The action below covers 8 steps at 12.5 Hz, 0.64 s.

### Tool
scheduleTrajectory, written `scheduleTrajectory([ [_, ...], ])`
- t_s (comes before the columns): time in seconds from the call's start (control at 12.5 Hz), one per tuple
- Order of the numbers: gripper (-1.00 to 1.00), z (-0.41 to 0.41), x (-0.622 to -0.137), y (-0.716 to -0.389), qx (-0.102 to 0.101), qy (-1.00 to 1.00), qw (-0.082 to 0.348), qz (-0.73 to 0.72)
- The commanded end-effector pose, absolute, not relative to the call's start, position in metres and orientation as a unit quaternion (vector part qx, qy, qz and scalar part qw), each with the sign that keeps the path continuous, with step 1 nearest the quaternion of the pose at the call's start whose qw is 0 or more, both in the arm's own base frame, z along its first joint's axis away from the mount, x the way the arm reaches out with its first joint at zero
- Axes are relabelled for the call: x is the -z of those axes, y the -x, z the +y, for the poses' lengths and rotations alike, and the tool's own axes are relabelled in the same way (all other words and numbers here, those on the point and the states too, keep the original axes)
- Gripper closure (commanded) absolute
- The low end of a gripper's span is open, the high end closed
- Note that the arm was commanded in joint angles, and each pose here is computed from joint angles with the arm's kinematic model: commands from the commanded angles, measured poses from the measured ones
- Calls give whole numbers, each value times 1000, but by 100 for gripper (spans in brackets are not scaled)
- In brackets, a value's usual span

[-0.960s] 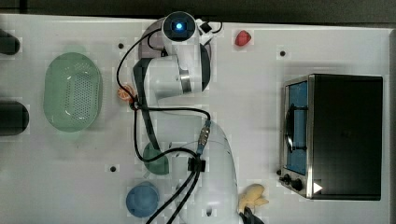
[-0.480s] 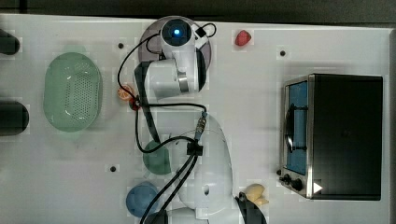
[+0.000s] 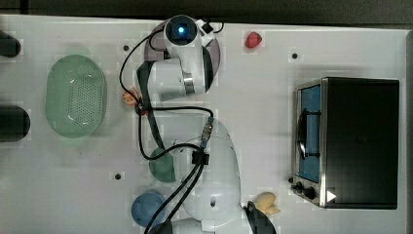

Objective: Pick ketchup from plate and place it on table.

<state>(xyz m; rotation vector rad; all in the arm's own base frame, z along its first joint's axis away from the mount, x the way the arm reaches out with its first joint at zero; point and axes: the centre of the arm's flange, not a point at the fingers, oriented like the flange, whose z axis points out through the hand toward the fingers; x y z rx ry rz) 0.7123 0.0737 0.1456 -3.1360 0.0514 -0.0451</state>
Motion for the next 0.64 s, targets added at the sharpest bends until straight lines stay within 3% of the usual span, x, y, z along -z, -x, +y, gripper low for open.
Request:
scheduleTrajectory([
  [0.08, -18, 68, -164, -721, 32, 999, 1, 4],
  [0.24, -18, 68, -173, -724, 39, 999, 3, 5],
  [0.48, -18, 61, -232, -738, 69, 997, 12, 22],
  [0.64, -18, 52, -280, -734, 53, 997, 29, 48],
])
